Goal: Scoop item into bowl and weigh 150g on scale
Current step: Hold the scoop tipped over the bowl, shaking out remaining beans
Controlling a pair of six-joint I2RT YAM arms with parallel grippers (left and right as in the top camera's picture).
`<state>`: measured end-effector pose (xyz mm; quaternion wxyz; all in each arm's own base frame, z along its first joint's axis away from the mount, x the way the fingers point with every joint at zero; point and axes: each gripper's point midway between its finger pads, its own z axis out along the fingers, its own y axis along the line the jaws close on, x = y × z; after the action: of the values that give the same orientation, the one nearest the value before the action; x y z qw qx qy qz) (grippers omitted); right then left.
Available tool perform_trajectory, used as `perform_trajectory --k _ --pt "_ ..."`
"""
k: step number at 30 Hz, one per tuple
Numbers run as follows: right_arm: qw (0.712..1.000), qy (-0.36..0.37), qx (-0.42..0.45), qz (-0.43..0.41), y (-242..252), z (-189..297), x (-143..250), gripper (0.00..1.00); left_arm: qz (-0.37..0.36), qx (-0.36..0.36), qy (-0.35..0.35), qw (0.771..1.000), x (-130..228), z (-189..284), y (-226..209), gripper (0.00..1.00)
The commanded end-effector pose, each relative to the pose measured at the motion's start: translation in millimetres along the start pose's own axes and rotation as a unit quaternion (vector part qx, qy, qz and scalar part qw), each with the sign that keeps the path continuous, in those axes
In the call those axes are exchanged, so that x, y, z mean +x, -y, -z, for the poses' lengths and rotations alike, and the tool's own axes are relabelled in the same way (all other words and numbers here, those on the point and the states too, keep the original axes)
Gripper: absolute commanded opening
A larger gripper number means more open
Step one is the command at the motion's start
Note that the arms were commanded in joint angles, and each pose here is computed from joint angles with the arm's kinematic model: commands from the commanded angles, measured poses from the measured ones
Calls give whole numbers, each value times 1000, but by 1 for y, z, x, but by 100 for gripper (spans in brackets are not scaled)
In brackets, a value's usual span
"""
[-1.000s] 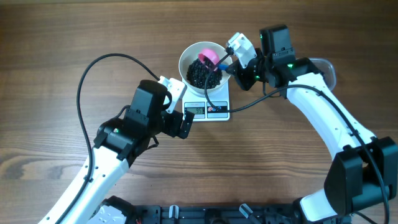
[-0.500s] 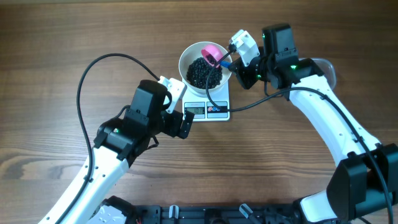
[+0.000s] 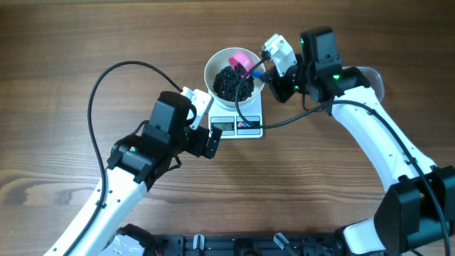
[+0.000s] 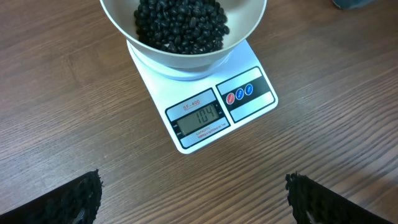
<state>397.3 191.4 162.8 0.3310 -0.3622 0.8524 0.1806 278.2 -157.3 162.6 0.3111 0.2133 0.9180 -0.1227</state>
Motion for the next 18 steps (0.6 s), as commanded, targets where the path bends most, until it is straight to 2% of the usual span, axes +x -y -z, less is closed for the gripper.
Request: perform_trajectory --k 1,7,13,18 --pt "999 13 -8 30 -4 3 -5 4 -10 7 6 1000 -2 3 3 100" --pt "998 61 6 17 -3 19 -34 4 -10 8 6 1000 -2 3 3 100" --pt "998 -3 14 56 2 6 -1 4 -10 8 6 1000 -2 3 3 100" --pt "998 54 0 21 -5 18 -29 4 -10 8 6 1000 -2 3 3 100"
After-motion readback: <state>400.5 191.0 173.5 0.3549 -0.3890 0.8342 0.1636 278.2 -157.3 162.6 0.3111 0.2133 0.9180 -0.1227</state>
